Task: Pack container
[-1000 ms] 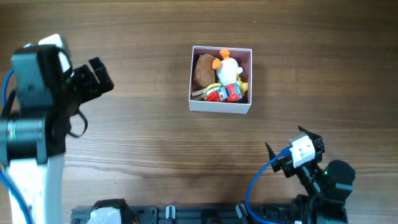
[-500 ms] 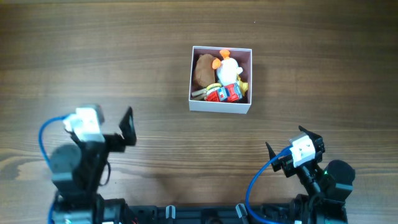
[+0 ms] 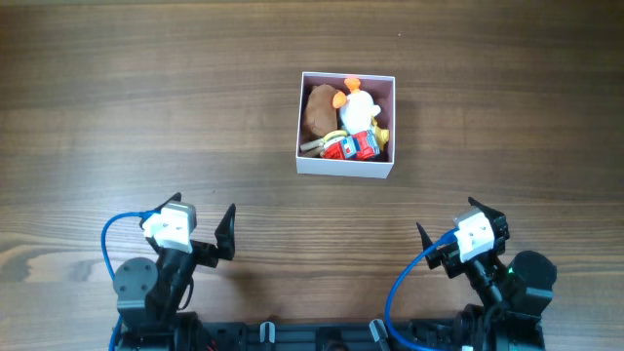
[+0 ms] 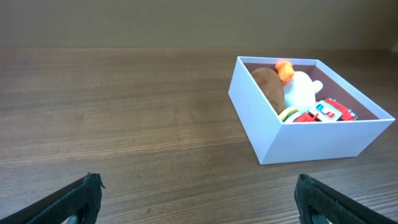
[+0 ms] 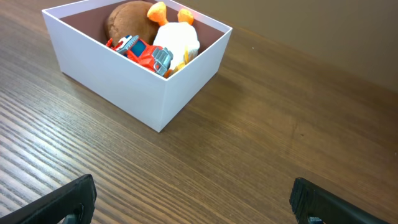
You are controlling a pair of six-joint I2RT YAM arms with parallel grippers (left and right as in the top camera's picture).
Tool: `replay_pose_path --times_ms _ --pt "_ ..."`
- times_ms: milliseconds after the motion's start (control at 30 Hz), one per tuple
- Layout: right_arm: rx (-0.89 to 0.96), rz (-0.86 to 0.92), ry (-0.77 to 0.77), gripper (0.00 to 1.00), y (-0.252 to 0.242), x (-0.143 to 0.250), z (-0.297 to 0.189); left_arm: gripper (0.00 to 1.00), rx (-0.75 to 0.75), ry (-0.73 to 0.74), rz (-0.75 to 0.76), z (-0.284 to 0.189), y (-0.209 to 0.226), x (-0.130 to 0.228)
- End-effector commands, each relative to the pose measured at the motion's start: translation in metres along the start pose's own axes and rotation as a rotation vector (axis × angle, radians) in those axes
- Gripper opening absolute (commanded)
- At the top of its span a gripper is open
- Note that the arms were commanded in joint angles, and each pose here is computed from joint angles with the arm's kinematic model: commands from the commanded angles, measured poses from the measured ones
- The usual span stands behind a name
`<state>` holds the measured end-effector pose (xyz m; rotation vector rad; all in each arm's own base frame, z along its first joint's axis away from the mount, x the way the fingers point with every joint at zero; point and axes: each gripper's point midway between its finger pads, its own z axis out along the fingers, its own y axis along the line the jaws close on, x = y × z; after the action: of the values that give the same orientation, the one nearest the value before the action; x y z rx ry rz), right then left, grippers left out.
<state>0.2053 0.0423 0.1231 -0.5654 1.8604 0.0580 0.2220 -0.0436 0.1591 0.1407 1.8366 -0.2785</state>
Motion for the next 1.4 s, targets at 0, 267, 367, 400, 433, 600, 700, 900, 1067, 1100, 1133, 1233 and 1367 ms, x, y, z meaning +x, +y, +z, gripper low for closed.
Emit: replay_pose_path --times_ms 0,267,367,400,433,600,700,900,1067,1100,1133,1233,1367 --pt "-0.001 0.018 0.0 1.0 0.001 0.002 0.001 1.0 0.038 -0.018 0.029 0.001 -0.007 0.008" --pt "-0.001 0.018 0.0 1.0 0.001 0.002 0.001 1.0 0.076 0.034 0.027 0.003 -0.015 0.022" --pt "-0.001 0.019 0.0 1.0 0.001 0.002 0.001 1.0 0.074 0.091 0.011 0.002 -0.014 0.036" --pt "-0.001 0.018 0.0 1.0 0.001 0.002 0.001 1.0 0.073 0.111 0.005 0.001 -0.014 0.041" --pt "-0.001 0.018 0.0 1.0 0.001 0.002 0.001 1.0 0.073 0.123 0.002 0.001 -0.014 0.044" --pt "-0.001 0.018 0.0 1.0 0.001 0.002 0.001 1.0 0.072 0.123 0.002 0.001 -0.014 0.044" --pt "-0.001 0.018 0.0 1.0 0.001 0.002 0.001 1.0 0.072 0.123 0.002 0.001 -0.014 0.044" --pt "-0.001 0.018 0.0 1.0 0.001 0.002 0.001 1.0 0.072 0.123 0.002 0.001 -0.014 0.044" --pt "-0.001 0.018 0.0 1.0 0.001 0.002 0.001 1.0 0.072 0.122 0.002 0.001 -0.014 0.044" --pt "-0.001 0.018 0.0 1.0 0.001 0.002 0.001 1.0 0.073 0.123 0.002 0.001 -0.014 0.044" --pt "-0.001 0.018 0.0 1.0 0.001 0.002 0.001 1.0 0.072 0.123 0.002 0.001 -0.014 0.044" --pt "-0.001 0.018 0.0 1.0 0.001 0.002 0.001 1.0 0.072 0.123 0.002 0.001 -0.014 0.044" --pt "-0.001 0.018 0.0 1.0 0.001 0.002 0.001 1.0 0.072 0.123 0.002 0.001 -0.014 0.044"
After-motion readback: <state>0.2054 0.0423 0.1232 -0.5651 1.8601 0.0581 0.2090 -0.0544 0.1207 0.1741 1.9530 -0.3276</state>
